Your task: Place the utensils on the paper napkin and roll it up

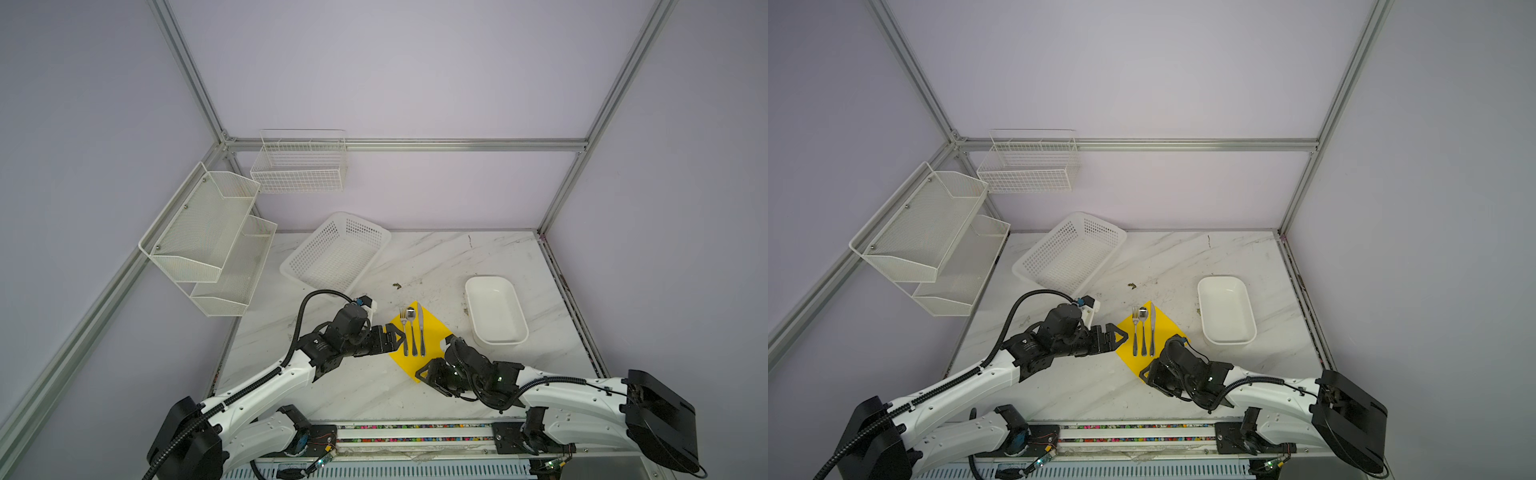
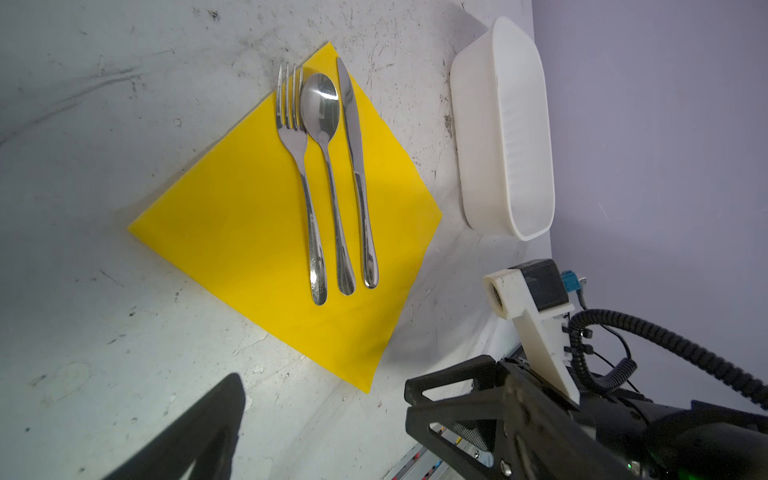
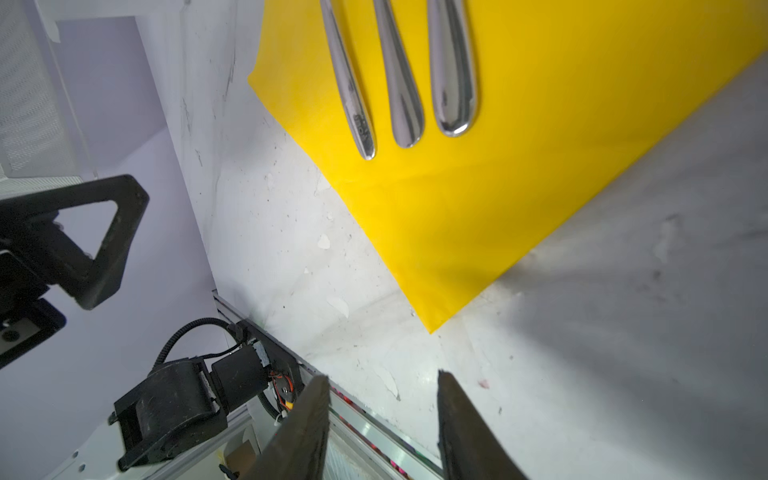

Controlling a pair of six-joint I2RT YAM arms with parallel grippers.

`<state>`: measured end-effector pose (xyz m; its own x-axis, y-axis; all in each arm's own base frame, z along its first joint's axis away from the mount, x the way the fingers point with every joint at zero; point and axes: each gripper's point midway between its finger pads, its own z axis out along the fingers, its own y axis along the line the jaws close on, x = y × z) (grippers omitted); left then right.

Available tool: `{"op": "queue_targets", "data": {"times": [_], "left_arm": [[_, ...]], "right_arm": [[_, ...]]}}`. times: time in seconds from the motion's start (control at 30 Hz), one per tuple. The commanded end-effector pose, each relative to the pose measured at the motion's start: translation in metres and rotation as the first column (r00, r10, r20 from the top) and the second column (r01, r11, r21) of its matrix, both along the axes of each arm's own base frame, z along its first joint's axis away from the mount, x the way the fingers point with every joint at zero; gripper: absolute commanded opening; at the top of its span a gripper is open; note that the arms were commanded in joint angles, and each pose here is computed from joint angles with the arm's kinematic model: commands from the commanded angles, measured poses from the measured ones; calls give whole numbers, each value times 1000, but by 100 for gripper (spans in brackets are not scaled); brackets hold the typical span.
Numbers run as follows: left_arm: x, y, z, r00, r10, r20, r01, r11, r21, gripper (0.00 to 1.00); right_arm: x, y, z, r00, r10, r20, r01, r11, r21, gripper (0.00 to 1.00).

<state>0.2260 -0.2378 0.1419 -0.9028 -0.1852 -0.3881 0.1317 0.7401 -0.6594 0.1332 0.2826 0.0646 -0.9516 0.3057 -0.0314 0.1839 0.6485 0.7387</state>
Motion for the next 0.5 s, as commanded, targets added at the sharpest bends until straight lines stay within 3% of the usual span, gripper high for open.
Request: {"op": "queue_targets", "data": {"times": [0.0,0.47], "left_arm": [[-5,-8,-6,999,-54,-3,54,999,-7,96],[14,-26,-9,995,-89,-35,90,995,33,93]], "right_arm": [[4,2,-1,997,-75,-29,76,995,60,44],[5,14,-29,996,-59,-64,62,997,47,44]]}}
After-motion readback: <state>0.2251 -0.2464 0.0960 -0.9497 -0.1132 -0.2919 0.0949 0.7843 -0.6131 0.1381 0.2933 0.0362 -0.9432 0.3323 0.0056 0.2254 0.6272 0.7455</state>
